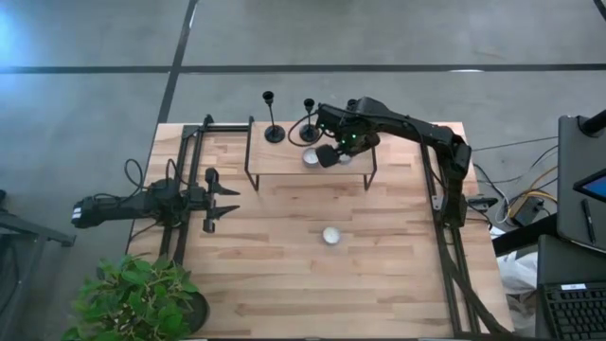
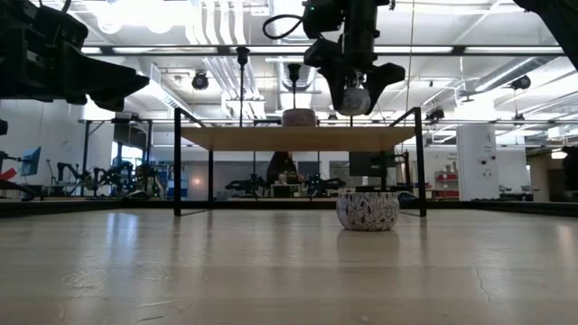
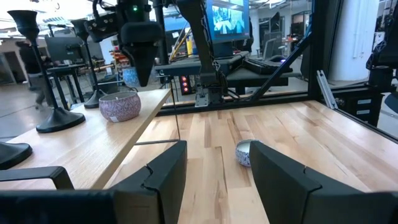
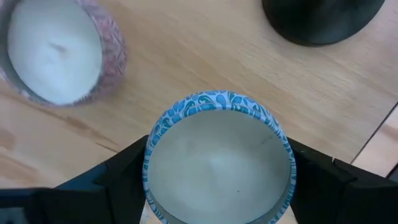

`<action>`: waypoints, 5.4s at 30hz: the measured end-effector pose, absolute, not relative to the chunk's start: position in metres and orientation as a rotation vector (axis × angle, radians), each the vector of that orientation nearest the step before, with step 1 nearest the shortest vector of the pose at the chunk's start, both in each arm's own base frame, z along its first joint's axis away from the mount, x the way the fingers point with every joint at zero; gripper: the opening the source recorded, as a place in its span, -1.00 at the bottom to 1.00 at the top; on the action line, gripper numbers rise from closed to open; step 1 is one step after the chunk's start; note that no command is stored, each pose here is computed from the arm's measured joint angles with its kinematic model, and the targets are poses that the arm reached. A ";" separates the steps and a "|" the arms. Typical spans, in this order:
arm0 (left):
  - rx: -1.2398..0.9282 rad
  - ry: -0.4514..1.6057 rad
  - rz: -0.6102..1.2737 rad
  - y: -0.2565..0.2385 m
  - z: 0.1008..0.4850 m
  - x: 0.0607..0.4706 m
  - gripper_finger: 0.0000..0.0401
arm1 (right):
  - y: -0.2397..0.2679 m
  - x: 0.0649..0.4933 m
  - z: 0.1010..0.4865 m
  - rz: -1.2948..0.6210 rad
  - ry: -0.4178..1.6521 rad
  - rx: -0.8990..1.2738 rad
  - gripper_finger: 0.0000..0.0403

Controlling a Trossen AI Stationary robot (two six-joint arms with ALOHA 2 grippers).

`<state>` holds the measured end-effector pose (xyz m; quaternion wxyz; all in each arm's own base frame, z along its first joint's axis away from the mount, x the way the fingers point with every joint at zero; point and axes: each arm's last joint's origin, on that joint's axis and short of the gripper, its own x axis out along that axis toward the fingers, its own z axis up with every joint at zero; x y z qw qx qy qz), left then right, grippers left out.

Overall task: Pick & Place candle stick holders
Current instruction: Align the blue scented candle with the other scented candle on the shelf, then align the red scented candle with the other scented candle on the shelf

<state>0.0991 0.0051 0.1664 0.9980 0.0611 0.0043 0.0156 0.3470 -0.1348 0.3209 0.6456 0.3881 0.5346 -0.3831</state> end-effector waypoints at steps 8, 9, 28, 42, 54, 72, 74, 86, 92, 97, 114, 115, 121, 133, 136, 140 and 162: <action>0.123 0.008 0.031 0.005 0.166 0.099 -0.10 | -0.143 0.344 0.316 -0.933 1.198 0.946 0.44; 0.123 0.008 0.031 0.005 0.166 0.099 -0.10 | -0.143 0.344 0.315 -0.938 1.202 0.950 0.45; 0.122 0.009 0.031 0.005 0.166 0.099 -0.10 | -0.146 0.345 0.292 -0.937 1.237 0.933 0.44; 0.123 0.009 0.031 0.005 0.166 0.099 -0.10 | -0.146 0.344 0.289 -0.927 1.250 0.916 0.48; 0.123 0.009 0.031 0.005 0.166 0.099 -0.10 | -0.145 0.344 0.289 -0.920 1.255 0.913 0.54; 0.123 0.008 0.031 0.005 0.166 0.099 -0.10 | -0.145 0.344 0.290 -0.893 1.268 0.894 0.81; 0.123 0.009 0.031 0.005 0.166 0.099 -0.10 | -0.145 0.343 0.292 -0.887 1.266 0.889 0.82; 0.122 0.009 0.030 0.005 0.166 0.099 -0.10 | -0.135 0.324 0.345 -0.867 1.086 0.855 0.82; 0.123 0.008 0.031 0.005 0.166 0.099 -0.10 | -0.115 0.315 0.389 -0.775 0.941 0.820 0.82; 0.123 0.009 0.031 0.005 0.166 0.099 -0.10 | -0.072 0.300 0.423 -0.617 0.889 0.719 0.82; 0.123 0.009 0.031 0.005 0.166 0.099 -0.10 | 0.091 0.220 0.422 -0.443 0.950 0.384 0.82; 0.123 0.009 0.031 0.005 0.166 0.099 -0.10 | 0.096 0.222 0.414 -0.432 0.983 0.347 0.82; 0.123 0.009 0.031 0.005 0.166 0.099 -0.10 | 0.117 0.231 0.358 -0.439 1.157 0.124 0.68; 0.123 0.008 0.031 0.005 0.166 0.099 -0.10 | 0.128 0.251 0.266 -0.392 1.141 0.089 -0.14; 0.123 0.008 0.031 0.005 0.166 0.099 -0.10 | 0.126 0.251 0.251 -0.375 1.087 0.142 -0.35; 0.123 0.008 0.031 0.005 0.166 0.099 -0.10 | 0.122 0.250 0.231 -0.355 1.085 0.189 -0.63; 0.122 0.008 0.030 0.005 0.166 0.099 -0.10 | 0.072 0.258 0.154 -0.232 1.011 0.305 -0.96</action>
